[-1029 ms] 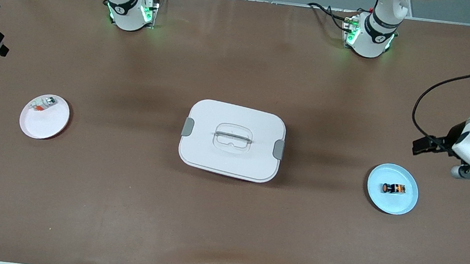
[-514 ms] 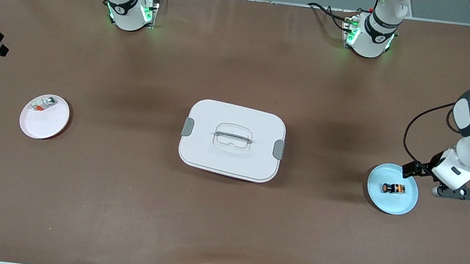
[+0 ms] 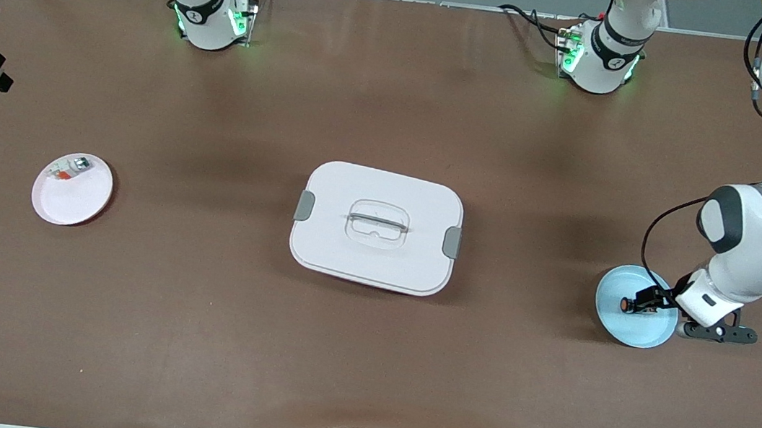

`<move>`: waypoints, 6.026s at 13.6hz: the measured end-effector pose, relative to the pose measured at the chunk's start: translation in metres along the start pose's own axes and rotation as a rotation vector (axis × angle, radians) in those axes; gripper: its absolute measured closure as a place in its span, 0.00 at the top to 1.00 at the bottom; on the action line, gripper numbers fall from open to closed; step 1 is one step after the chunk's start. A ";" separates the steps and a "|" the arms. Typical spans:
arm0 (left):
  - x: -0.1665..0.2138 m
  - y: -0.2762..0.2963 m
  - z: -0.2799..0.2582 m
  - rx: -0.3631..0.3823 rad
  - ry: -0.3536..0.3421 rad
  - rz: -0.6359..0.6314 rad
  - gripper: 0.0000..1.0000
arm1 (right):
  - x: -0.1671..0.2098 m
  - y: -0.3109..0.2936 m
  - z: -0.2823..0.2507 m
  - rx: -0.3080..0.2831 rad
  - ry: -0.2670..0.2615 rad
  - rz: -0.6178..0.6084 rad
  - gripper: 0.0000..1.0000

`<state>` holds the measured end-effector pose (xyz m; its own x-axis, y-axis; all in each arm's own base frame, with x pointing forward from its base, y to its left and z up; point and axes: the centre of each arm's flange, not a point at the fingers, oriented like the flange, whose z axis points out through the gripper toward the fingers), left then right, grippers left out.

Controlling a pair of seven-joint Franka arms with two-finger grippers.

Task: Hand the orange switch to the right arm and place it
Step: 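Close the left gripper on the orange switch and lift it, then carry the switch over the white box while the right gripper reaches in, then grasp the switch with the right gripper beside the left gripper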

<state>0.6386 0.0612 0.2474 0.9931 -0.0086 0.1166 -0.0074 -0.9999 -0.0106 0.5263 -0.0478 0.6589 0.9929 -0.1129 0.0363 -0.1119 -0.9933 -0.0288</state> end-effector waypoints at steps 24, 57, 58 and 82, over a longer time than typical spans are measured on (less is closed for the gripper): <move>-0.003 0.009 0.042 -0.016 -0.041 0.029 0.72 | 0.002 0.002 -0.002 0.000 0.018 0.006 1.00; -0.043 0.503 -0.304 -0.378 -0.367 -1.103 0.72 | 0.001 -0.032 0.031 0.360 -0.115 -0.011 1.00; -0.049 0.518 -0.301 -0.384 -0.384 -1.131 0.72 | 0.003 -0.044 0.035 0.383 -0.111 0.014 1.00; -0.087 0.605 -0.249 -0.396 -0.581 -1.374 0.72 | -0.099 -0.307 0.175 0.793 0.055 0.113 1.00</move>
<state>0.5184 -0.5455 0.4778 0.1666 0.8006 -0.5756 0.9839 -0.1732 0.0439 0.4697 0.2724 0.4890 0.9716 -0.2333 0.0389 -0.1301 -0.6646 -0.7358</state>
